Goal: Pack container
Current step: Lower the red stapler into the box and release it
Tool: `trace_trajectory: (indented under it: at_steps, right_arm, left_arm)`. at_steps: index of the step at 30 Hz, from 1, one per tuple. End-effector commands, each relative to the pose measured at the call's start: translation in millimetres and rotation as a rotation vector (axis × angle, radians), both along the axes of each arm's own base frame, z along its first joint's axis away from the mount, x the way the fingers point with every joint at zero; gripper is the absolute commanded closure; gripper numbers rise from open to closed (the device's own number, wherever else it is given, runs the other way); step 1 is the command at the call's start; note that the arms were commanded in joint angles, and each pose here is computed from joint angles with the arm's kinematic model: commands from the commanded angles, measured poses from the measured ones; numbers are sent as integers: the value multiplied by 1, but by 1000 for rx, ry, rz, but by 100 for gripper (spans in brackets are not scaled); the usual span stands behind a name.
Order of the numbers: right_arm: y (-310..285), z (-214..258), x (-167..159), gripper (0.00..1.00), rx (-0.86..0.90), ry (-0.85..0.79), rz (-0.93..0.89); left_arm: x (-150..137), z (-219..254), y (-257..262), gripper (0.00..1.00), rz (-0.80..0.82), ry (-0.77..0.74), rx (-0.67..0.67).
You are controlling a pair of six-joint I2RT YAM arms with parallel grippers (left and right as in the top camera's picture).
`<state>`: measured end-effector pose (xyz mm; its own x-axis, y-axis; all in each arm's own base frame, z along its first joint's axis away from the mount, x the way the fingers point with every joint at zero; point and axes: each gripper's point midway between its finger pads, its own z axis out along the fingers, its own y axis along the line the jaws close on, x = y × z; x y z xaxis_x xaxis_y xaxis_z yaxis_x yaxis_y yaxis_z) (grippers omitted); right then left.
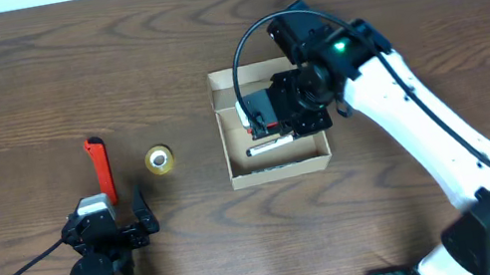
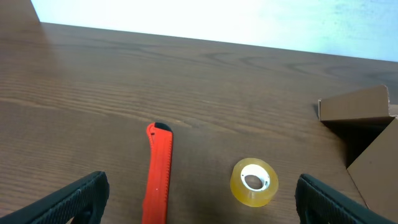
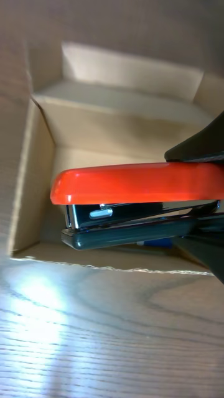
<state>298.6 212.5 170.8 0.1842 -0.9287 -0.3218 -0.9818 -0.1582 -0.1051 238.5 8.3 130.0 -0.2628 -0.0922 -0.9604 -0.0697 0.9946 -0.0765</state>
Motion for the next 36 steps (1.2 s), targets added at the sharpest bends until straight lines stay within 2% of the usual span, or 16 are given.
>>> trace_trajectory:
  at_steps: [1,13,23,26,30,33,35,36]
  right_arm:
    - [-2,-30,0,99,-38,79,20]
    - [-4,-113,-3,99,-150,281,47]
    - [-4,-146,-3,95,-184,346,24]
    - [-3,-147,-1,84,-181,339,14]
    - [-5,-147,-1,78,-193,340,-8]
    - [-3,-142,1,68,-190,335,-27]
    - [1,-130,9,55,-174,309,-58]
    - [3,-123,12,41,-163,291,-61]
  left_arm:
    - [-2,-12,1,5,8,34,-2]
    - [-2,-12,2,5,12,34,-1]
    - [-2,-12,2,5,16,35,0]
    - [-2,-12,2,5,16,35,0]
    - [-2,-12,2,5,16,35,0]
    - [-2,-12,2,5,16,35,0]
    - [-2,-12,2,5,16,35,0]
    - [-2,-12,2,5,16,35,0]
